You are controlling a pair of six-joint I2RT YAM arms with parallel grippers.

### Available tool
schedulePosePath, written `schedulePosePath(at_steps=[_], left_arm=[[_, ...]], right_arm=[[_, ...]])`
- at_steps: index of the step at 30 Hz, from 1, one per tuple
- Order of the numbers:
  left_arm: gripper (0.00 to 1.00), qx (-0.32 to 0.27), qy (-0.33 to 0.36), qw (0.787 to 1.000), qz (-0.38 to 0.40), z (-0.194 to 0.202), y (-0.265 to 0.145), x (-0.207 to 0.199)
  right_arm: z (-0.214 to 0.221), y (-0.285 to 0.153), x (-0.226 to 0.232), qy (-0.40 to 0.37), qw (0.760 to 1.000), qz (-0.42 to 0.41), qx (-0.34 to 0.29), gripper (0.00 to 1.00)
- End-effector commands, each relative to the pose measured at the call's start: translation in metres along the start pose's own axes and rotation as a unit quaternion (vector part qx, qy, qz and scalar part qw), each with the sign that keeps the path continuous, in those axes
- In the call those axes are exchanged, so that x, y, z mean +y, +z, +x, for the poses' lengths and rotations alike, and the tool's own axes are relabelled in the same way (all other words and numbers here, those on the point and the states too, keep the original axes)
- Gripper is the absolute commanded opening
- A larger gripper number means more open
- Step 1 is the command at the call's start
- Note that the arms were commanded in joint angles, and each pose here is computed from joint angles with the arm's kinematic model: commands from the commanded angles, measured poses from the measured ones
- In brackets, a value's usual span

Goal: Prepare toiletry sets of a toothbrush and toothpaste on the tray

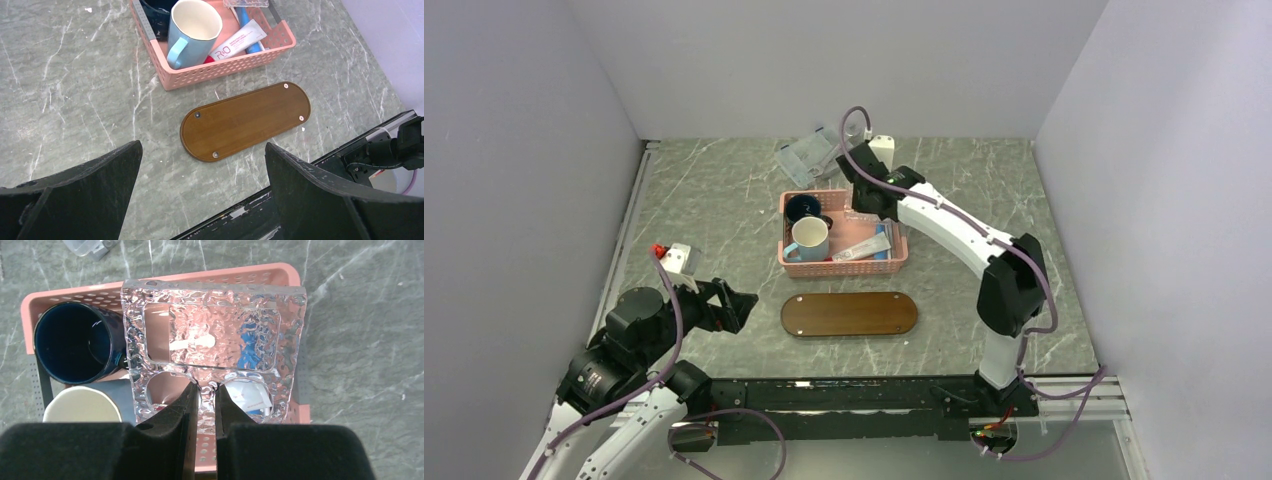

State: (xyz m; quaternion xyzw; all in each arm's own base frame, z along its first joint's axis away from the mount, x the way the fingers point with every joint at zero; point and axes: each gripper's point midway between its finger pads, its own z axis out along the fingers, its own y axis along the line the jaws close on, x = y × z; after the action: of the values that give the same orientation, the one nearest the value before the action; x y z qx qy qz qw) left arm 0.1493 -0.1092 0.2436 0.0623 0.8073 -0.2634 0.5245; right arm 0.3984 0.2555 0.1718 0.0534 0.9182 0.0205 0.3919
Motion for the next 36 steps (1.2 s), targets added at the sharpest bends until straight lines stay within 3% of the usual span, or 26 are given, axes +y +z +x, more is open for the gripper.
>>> schedulePosePath(at_steps=[1,22,36], left_arm=[[0.99,-0.011,0.003,1.000,0.006,-0.008,0.004,-0.003],[0.99,-0.002,0.001,1.000,-0.003,-0.005,0.008,0.000],[0.99,0.004,0.001,1.000,-0.006,-0.004,0.009,0.000]], right_arm=[[-0.029,-0.030,-0.007,-0.010,0.999,-0.019,-0.048,0.00],[0.010,-0.122,-0.039,-0.065,0.992,-0.107,-0.008,0.00],[0.089,-0.153,-0.045,-0.034,0.993,-0.106,0.050,0.00]])
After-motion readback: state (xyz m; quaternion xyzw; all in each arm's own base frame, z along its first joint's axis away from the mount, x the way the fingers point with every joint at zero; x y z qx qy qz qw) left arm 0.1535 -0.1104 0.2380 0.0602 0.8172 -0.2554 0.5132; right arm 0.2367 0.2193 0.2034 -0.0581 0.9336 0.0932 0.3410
